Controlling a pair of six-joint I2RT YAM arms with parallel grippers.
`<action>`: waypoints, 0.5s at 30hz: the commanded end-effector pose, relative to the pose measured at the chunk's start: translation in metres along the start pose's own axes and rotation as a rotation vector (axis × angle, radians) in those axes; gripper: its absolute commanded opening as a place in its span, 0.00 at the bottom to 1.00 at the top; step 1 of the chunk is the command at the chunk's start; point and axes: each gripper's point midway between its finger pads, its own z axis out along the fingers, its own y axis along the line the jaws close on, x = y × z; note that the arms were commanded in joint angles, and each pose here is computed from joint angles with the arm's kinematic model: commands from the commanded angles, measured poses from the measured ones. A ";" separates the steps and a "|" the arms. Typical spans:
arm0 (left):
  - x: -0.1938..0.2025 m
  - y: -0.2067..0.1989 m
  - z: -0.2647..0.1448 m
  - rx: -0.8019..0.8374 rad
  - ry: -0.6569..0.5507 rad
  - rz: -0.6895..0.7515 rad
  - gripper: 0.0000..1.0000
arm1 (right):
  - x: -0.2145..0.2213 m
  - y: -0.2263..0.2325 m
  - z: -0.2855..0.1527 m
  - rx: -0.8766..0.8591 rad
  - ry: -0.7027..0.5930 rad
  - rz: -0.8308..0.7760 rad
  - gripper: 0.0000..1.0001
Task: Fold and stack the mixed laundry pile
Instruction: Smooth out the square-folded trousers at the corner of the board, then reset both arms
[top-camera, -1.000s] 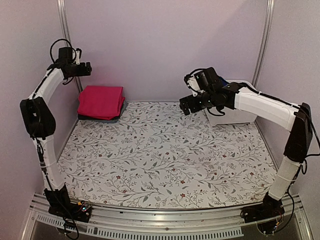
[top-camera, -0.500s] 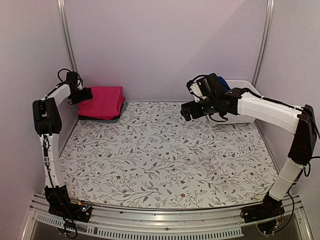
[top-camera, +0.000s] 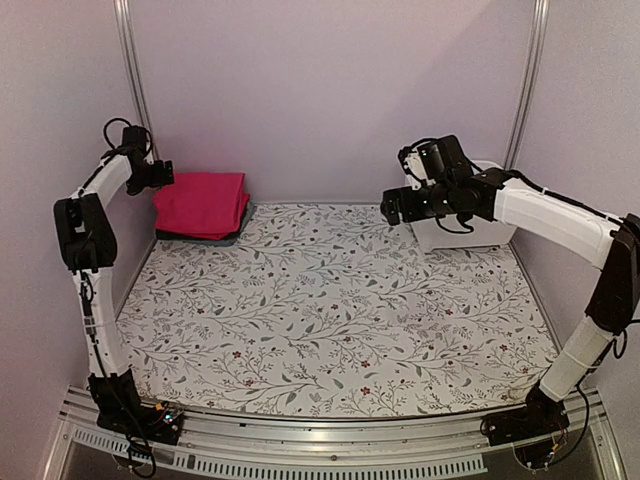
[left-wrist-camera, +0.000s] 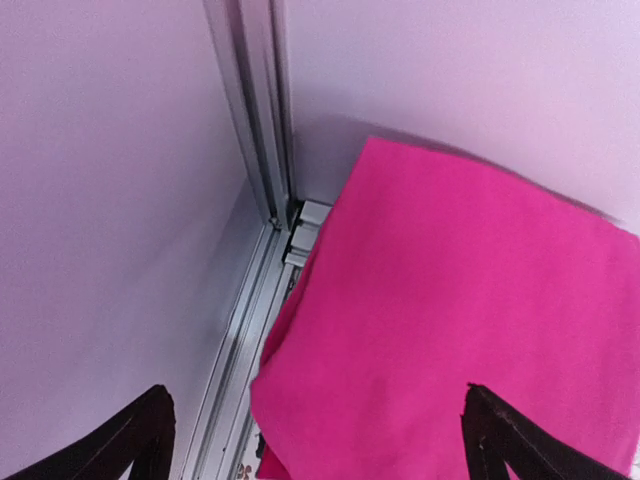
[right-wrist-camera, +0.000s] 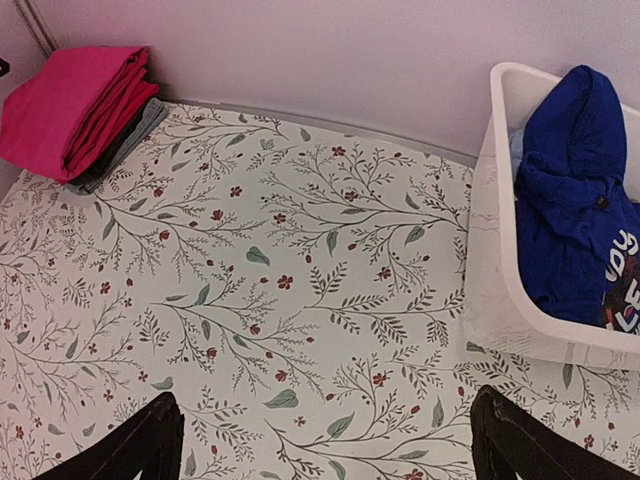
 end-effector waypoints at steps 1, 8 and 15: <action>-0.072 -0.031 -0.117 -0.038 -0.220 0.097 1.00 | -0.034 -0.048 -0.035 0.033 -0.113 0.081 0.99; -0.041 -0.135 -0.192 0.122 -0.248 0.250 1.00 | -0.062 -0.109 -0.075 0.072 -0.242 0.139 0.99; 0.062 -0.234 -0.219 0.305 -0.088 0.342 1.00 | -0.045 -0.107 -0.083 -0.018 -0.232 0.145 0.99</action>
